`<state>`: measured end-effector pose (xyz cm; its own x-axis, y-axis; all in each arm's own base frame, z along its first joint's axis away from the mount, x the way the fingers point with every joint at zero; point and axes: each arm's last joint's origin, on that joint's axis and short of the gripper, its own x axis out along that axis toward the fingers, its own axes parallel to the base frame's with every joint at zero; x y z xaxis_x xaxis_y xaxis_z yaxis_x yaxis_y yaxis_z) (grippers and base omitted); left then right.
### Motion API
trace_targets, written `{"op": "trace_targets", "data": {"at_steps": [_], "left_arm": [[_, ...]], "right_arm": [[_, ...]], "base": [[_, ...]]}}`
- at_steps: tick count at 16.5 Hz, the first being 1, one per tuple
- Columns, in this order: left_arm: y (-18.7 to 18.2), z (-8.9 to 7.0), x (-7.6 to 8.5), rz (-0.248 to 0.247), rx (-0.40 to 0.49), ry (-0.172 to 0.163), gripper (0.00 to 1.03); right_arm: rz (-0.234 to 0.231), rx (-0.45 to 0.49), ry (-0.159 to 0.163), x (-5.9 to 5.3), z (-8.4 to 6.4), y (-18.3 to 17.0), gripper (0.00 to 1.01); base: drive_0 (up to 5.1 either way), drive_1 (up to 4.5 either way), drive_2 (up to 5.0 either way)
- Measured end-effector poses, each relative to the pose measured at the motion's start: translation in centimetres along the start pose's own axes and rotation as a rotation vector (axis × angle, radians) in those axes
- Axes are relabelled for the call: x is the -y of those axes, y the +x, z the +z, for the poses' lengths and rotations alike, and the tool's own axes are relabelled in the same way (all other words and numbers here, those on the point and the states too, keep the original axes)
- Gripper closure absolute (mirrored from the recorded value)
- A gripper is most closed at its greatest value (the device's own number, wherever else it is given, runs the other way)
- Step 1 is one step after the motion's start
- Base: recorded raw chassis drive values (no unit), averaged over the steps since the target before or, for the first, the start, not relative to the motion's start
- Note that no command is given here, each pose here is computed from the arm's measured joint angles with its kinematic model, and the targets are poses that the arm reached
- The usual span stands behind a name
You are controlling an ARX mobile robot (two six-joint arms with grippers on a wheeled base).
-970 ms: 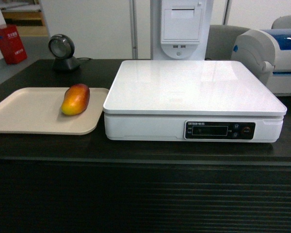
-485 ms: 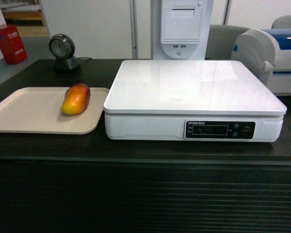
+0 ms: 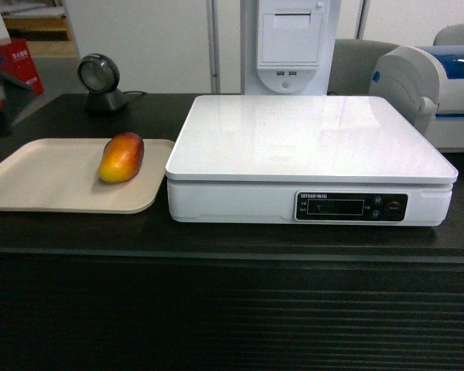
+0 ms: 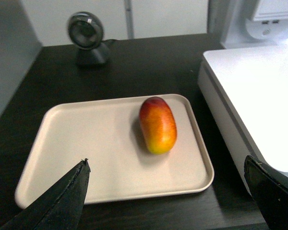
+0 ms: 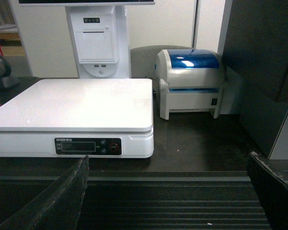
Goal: Place dark red mango on scale at checkout
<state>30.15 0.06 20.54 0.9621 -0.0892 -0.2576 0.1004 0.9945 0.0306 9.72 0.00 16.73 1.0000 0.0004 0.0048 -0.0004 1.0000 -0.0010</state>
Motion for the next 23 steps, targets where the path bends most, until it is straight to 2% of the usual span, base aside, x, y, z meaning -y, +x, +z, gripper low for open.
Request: {"op": "trace_targets", "data": {"at_steps": [2, 4, 5, 9, 11, 12, 14, 17, 20, 23], "left_arm": [[3.3, -0.1, 0.1, -0.035, -0.049, 0.010, 0.05], [7.1, 0.2, 0.7, -0.084, -0.093, 0.042, 0.05], [9.0, 0.2, 0.8, -0.081, -0.121, 0.054, 0.05], [13.4, -0.3, 0.7, -0.098, -0.226, 0.063, 0.05], [15.2, -0.2, 0.2, -0.100, -0.270, 0.054, 0.05], [16.2, -0.1, 0.0, -0.079, -0.283, 0.057, 0.05], [17.1, -0.1, -0.3, -0.088, -0.303, 0.047, 0.05], [18.4, -0.6, 0.1, -0.144, -0.364, 0.004, 0.05], [19.8, -0.5, 0.5, -0.165, -0.402, -0.027, 0.05], [21.4, -0.6, 0.5, -0.140, -0.451, -0.033, 0.05]], "right_arm": [[0.000, 0.000, 0.000, 0.0, 0.0, 0.0, 0.03], [0.000, 0.000, 0.000, 0.0, 0.0, 0.0, 0.03], [0.000, 0.000, 0.000, 0.0, 0.0, 0.0, 0.03], [0.000, 0.000, 0.000, 0.0, 0.0, 0.0, 0.03], [0.000, 0.000, 0.000, 0.0, 0.0, 0.0, 0.03], [0.000, 0.000, 0.000, 0.0, 0.0, 0.0, 0.03], [0.000, 0.000, 0.000, 0.0, 0.0, 0.0, 0.03], [0.000, 0.000, 0.000, 0.0, 0.0, 0.0, 0.03], [0.000, 0.000, 0.000, 0.0, 0.0, 0.0, 0.03], [0.000, 0.000, 0.000, 0.0, 0.0, 0.0, 0.03]], "base": [[0.0, 0.00, 0.0], [0.0, 0.00, 0.0], [0.0, 0.00, 0.0], [0.0, 0.00, 0.0], [0.0, 0.00, 0.0], [0.0, 0.00, 0.0], [0.0, 0.00, 0.0], [0.0, 0.00, 0.0], [0.0, 0.00, 0.0], [0.0, 0.00, 0.0]]}}
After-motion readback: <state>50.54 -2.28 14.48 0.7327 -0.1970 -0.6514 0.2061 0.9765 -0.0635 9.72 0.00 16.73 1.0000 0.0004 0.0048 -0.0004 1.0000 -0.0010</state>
